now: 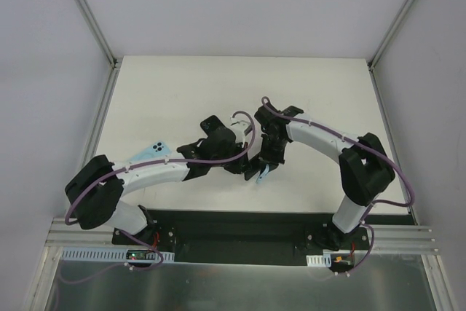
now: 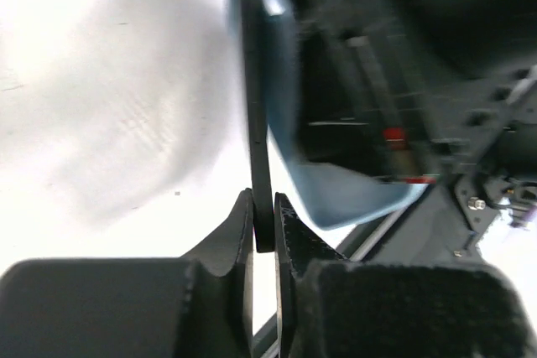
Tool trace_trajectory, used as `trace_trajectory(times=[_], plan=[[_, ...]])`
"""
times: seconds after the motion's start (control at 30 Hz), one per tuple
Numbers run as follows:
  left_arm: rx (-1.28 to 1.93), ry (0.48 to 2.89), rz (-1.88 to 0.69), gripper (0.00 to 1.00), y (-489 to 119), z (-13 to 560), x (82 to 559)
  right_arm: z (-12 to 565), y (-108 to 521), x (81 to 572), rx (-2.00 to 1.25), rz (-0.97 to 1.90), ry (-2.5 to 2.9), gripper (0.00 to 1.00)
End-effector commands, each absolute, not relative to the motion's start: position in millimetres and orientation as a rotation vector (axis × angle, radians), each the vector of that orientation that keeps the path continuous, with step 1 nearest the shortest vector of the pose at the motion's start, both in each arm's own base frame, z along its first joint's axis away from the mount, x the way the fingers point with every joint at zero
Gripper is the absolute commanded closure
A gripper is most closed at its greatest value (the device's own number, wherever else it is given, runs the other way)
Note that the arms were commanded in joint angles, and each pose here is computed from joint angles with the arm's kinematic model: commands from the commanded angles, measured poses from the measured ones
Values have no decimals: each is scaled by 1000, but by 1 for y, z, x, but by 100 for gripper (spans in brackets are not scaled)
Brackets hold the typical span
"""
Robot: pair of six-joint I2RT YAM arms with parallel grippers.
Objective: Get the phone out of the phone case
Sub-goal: Remove the phone case from the phone, then place the phone case at the center of the board.
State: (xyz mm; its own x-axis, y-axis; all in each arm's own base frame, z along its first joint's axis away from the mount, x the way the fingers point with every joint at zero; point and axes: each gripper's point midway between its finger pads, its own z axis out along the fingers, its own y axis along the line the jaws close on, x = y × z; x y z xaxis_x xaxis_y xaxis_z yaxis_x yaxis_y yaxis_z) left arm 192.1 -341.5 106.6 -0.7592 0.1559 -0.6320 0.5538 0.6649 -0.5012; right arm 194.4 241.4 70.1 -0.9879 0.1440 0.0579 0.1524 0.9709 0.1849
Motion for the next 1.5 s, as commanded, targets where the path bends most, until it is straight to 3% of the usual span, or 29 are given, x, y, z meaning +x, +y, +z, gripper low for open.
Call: trace_trajectory(times=[0.0,0.17,0.27,0.3,0.4,0.6,0.97,1.17,1.47], plan=[[532,2331,-812,100,-333,101,206,107,240,181,-231,-380,-3068,99],[462,2216,-728,100,-314,135,221,110,210,180,-220,-252,-3139,99],[442,2141,-701,100,-304,164,229,115,167,189,-238,24,-3272,99],[432,2107,-709,100,-305,178,233,119,139,192,-245,241,-3318,98],[426,2079,-682,100,-294,199,241,133,106,200,-301,452,-3404,99],[409,2052,-369,100,-261,215,289,133,93,225,-410,234,-3498,99],[75,2049,472,100,-107,217,456,128,51,287,-902,-500,-3547,99],[92,2058,838,100,-78,181,531,106,39,305,-983,-522,-3447,99],[165,2094,1020,100,-60,118,594,58,4,334,-1234,-387,-3336,99]])
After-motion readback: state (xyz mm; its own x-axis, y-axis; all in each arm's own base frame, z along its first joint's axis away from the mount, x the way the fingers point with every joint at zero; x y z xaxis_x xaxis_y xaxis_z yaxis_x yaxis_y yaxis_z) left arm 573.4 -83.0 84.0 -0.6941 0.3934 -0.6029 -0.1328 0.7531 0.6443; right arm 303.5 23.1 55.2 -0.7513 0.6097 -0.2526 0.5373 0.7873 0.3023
